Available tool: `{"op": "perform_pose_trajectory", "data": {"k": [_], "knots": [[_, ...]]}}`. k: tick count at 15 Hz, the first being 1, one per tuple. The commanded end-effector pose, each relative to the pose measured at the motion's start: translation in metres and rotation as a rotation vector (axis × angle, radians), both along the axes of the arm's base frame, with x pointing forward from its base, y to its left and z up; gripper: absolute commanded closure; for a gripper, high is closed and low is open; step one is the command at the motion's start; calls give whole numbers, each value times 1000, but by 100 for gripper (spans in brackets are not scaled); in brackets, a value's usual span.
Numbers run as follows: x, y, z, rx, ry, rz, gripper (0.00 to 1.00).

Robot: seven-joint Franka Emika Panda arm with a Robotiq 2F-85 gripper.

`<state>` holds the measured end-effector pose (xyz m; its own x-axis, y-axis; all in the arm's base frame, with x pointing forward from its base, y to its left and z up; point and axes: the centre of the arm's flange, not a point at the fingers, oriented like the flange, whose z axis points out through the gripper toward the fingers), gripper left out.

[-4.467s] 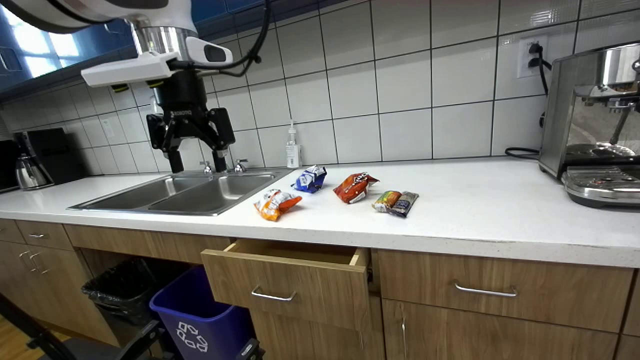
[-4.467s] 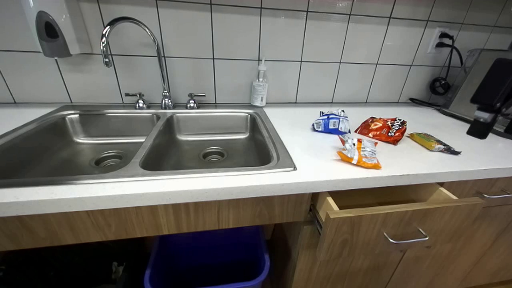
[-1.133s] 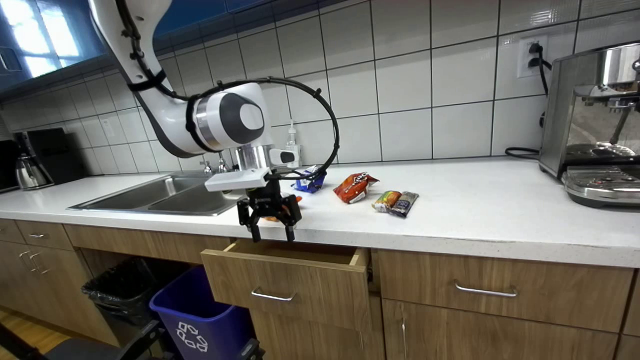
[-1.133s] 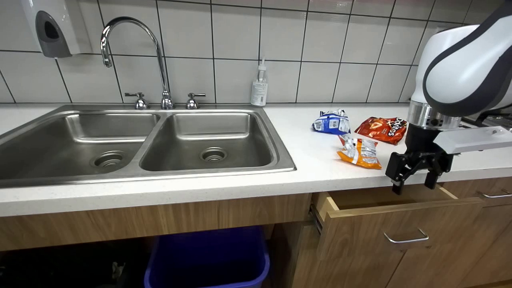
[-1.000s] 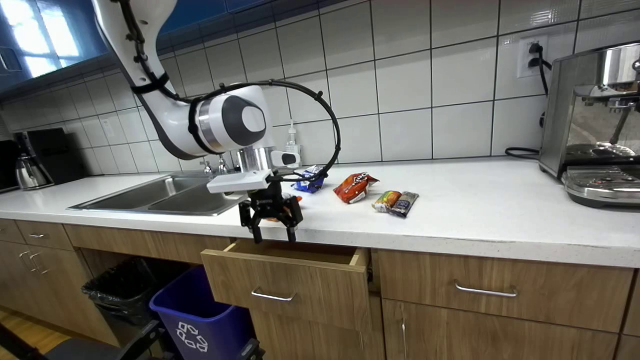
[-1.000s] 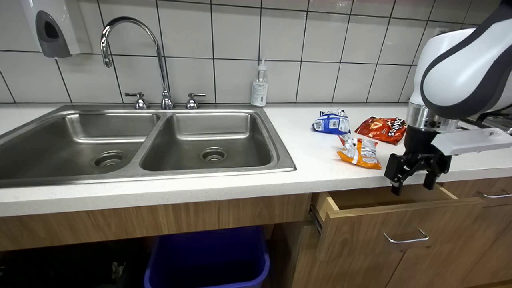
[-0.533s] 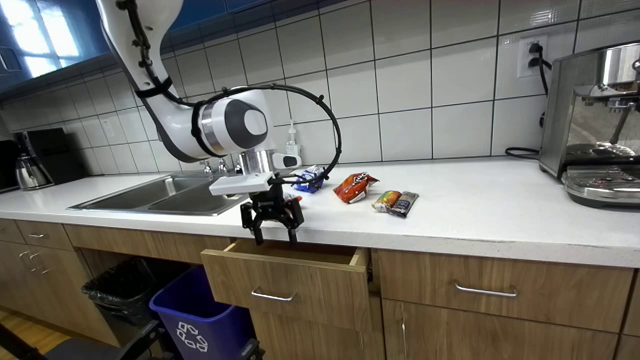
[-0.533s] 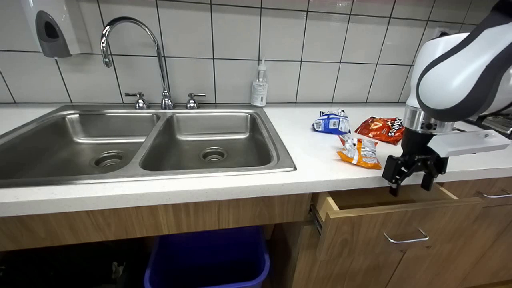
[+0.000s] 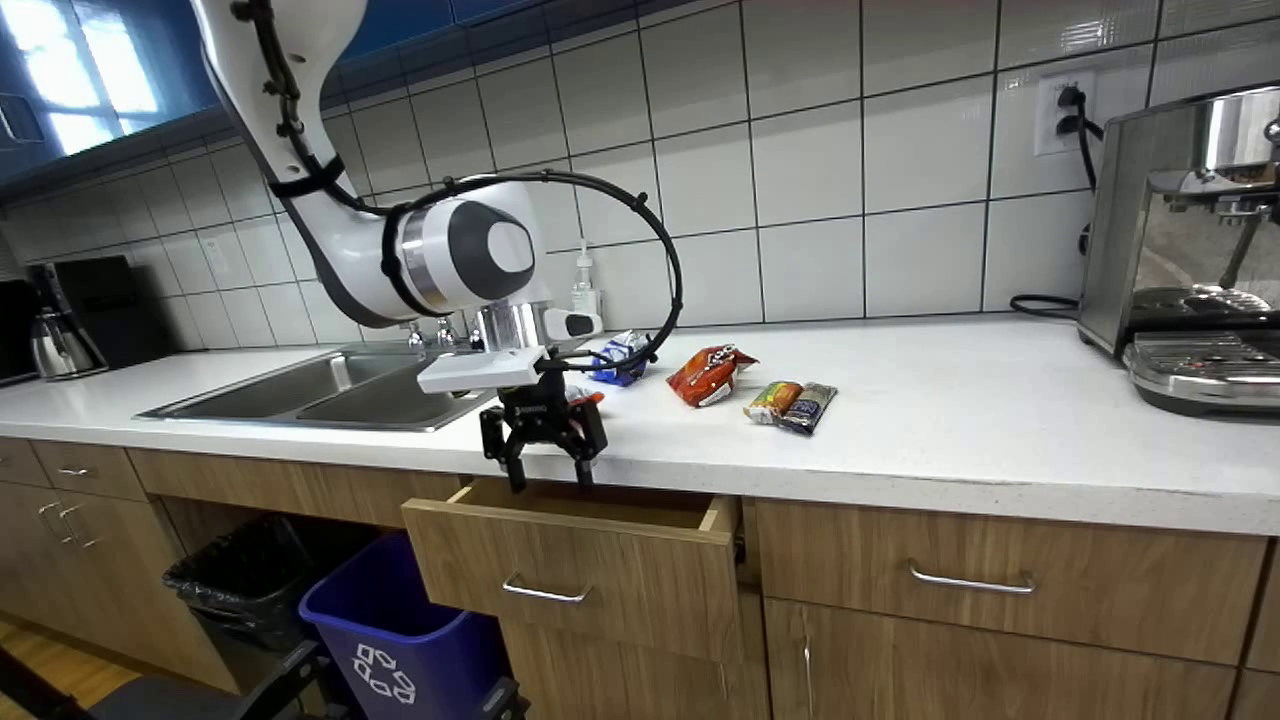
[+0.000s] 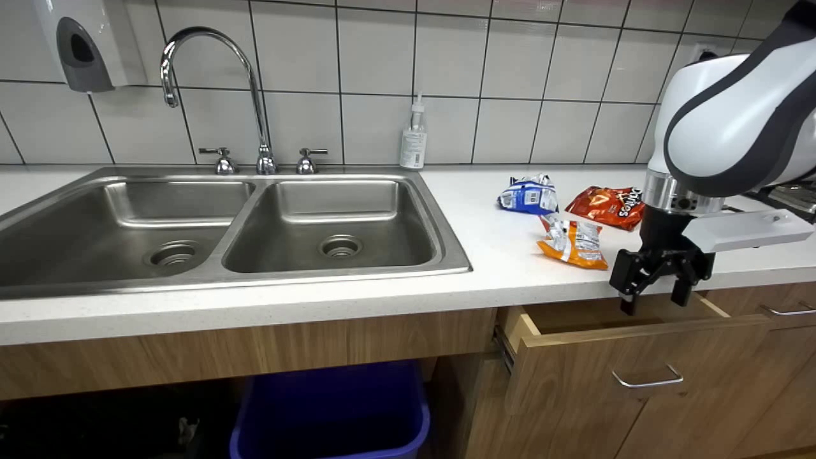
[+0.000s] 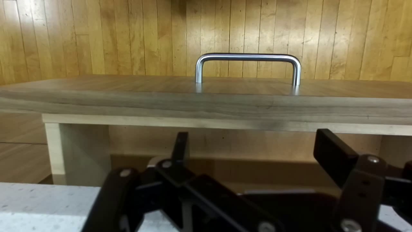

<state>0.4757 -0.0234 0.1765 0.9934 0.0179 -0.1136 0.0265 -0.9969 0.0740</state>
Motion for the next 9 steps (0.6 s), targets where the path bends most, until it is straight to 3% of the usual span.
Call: {"op": "perform_pose_trajectory", "data": {"k": [1,9], "knots": [[-10,6,-7,-18,-32,5,0],[-16,7,-26,-20,-130,9,0]]}}
